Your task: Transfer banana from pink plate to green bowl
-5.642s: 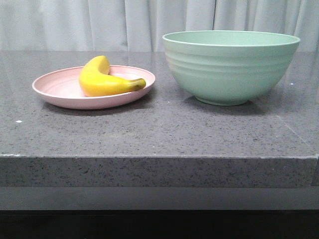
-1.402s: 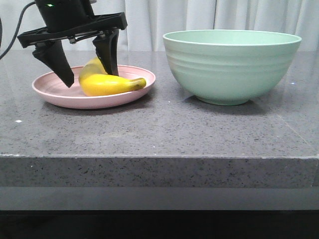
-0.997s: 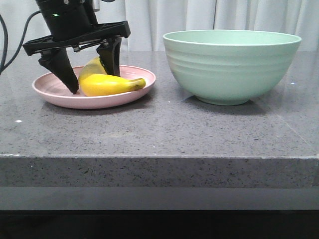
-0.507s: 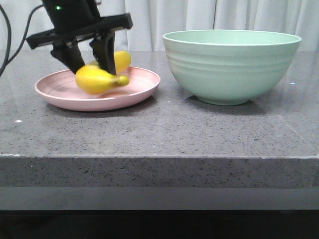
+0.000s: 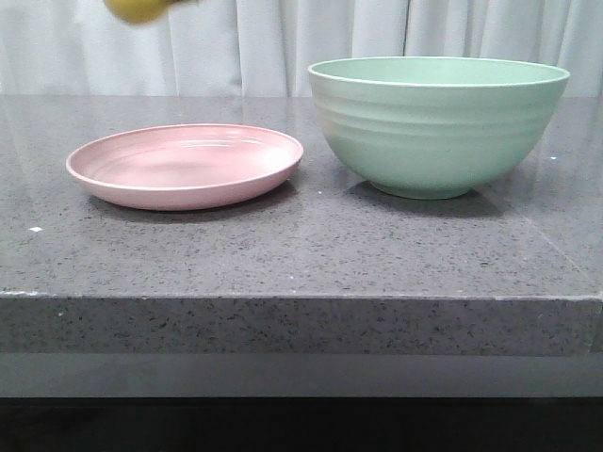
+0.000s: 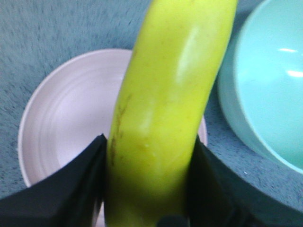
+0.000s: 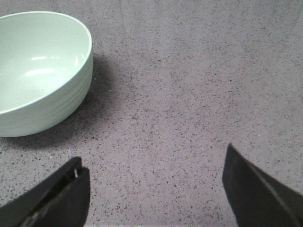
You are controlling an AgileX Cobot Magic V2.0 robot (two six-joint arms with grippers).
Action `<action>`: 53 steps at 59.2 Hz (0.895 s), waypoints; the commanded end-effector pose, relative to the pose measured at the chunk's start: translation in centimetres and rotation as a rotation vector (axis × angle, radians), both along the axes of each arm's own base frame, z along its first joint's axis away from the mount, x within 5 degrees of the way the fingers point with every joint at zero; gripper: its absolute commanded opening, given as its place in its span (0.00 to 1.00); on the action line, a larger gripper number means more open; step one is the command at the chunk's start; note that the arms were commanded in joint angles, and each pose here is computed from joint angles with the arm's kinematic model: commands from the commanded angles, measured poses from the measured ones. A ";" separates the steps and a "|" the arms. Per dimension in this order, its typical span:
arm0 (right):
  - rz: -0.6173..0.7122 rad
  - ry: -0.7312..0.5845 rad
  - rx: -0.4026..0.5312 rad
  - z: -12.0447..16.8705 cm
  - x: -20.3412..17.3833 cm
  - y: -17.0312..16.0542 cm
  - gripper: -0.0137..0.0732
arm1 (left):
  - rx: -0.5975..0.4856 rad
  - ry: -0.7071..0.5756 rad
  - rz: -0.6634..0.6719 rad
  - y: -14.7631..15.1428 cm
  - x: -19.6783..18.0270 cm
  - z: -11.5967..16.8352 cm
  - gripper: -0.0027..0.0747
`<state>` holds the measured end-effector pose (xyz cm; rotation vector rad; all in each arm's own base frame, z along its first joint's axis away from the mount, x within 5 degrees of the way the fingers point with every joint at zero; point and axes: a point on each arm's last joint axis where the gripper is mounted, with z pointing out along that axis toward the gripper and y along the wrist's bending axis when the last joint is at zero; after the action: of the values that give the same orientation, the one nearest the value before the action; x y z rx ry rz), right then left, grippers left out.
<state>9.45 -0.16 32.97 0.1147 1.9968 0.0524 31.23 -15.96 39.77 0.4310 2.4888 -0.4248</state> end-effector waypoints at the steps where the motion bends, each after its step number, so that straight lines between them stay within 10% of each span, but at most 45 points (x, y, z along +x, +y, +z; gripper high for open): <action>1: 0.006 -0.086 -0.004 1.5 0.3 0.0 0.84 | -0.078 -0.193 -0.059 0.8 -3.8 4.0 0.35; 31: 0.054 0.000 0.096 0.9 0.0 0.8 0.84 | -0.141 -0.347 -0.244 1.3 -13.5 1.6 0.35; 53: 0.377 0.073 0.218 3.8 1.1 3.8 0.84 | -0.316 -0.270 -0.370 -0.7 -15.3 0.7 0.35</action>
<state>9.74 2.77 34.64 -0.0530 2.1346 0.4075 16.65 -16.25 37.95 0.7939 2.1926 -0.6818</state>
